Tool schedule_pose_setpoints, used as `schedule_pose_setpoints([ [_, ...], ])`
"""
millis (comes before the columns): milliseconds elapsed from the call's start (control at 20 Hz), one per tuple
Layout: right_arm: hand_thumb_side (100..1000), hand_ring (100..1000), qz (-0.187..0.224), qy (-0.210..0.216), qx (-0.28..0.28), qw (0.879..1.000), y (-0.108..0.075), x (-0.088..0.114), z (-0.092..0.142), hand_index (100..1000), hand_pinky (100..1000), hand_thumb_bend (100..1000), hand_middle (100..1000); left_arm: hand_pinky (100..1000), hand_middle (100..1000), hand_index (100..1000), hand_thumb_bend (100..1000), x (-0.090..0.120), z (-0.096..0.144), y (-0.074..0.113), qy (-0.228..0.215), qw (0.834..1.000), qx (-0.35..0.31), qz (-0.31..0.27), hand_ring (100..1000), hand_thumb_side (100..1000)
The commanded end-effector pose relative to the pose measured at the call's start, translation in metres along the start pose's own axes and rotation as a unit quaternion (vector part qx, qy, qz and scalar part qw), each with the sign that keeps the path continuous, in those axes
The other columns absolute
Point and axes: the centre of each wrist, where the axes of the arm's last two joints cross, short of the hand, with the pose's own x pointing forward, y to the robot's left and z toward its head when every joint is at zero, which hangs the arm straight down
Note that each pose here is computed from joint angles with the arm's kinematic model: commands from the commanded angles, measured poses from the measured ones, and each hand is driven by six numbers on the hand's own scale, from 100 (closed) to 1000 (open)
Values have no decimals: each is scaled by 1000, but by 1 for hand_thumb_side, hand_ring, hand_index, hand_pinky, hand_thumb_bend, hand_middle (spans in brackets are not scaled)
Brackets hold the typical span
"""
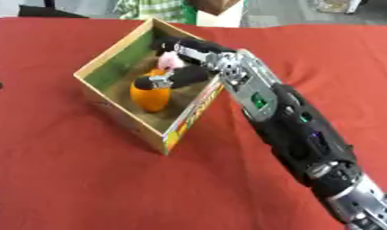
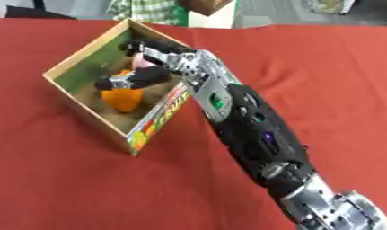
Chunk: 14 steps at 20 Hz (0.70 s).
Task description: Pick up objects on the table and place them in the box.
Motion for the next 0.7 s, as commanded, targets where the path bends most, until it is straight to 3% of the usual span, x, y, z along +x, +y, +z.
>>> schedule_pose_setpoints([
  [50,891,973,1,-20,-43,999,-34,10,13,1000,957,691,864,571,647,727,100,6,-3,2,-12,1000,-1,-3,587,649],
  [150,903,964,-8,-27,-66,997,-47,12,23,1000,955,666,854,570,647,727,100,6,-2,3,-12,1000,1,-3,587,649],
  [250,944,948,-18,-34,-94,995,-59,14,33,1000,949,550,838,570,647,727,100,5,-2,4,-12,1000,4,-5,588,648],
  [300,958,940,-24,-38,-114,993,-67,15,40,1000,947,471,830,570,647,727,100,5,-2,4,-11,1000,5,-5,588,648],
  [450,954,917,-30,-53,-177,982,-91,10,65,1000,939,100,781,570,647,727,100,5,-1,6,-10,1000,11,-8,588,647],
  [700,908,890,-27,-65,-262,963,-111,-5,112,939,920,100,741,569,647,727,100,4,0,8,-8,1000,22,-12,588,646],
])
